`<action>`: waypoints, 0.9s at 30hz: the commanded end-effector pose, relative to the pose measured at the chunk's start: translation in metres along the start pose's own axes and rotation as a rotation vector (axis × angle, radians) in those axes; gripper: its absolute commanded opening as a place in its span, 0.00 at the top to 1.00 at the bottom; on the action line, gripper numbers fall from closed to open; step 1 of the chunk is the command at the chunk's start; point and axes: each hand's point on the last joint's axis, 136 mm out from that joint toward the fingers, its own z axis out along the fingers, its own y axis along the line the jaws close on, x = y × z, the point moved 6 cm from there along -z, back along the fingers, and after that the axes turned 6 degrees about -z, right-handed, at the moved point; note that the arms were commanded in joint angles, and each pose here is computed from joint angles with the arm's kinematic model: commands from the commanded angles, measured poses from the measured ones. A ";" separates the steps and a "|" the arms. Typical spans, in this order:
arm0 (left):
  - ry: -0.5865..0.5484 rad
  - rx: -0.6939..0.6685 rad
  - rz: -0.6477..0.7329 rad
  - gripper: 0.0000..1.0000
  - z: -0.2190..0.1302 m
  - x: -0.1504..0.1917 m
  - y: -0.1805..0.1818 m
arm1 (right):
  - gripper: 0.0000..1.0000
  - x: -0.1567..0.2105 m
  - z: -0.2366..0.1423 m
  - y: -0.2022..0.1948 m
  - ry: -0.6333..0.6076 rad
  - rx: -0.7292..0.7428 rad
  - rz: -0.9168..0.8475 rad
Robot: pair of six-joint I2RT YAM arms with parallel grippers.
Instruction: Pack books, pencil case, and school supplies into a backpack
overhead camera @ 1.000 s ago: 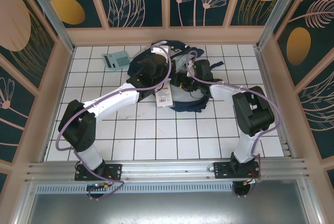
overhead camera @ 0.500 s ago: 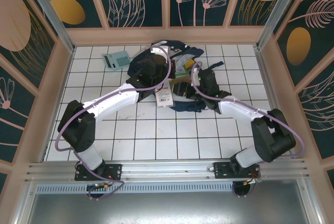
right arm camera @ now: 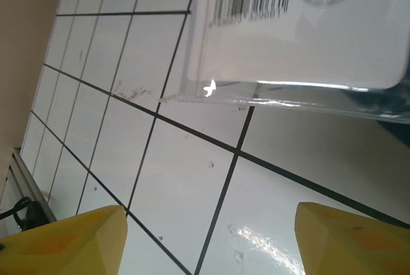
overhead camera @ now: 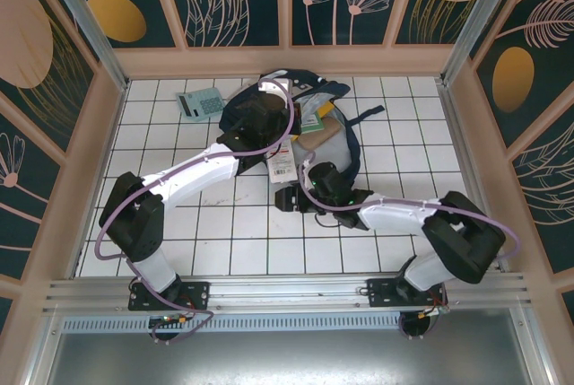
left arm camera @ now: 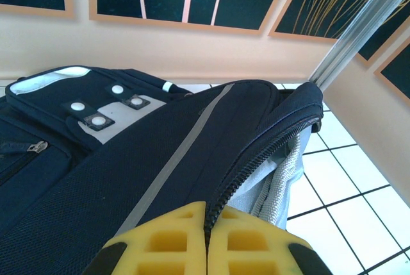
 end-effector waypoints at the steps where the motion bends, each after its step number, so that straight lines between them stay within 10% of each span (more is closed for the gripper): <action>1: -0.140 0.007 -0.039 1.00 -0.015 -0.038 -0.005 | 0.29 -0.017 0.014 0.015 -0.082 -0.037 -0.006; 19: -0.133 0.003 -0.031 1.00 -0.015 -0.036 -0.004 | 0.29 -0.080 0.013 -0.003 -0.263 0.158 -0.017; 27: -0.132 0.009 -0.032 1.00 -0.014 -0.037 -0.005 | 0.52 -0.109 -0.009 -0.028 -0.350 0.210 0.048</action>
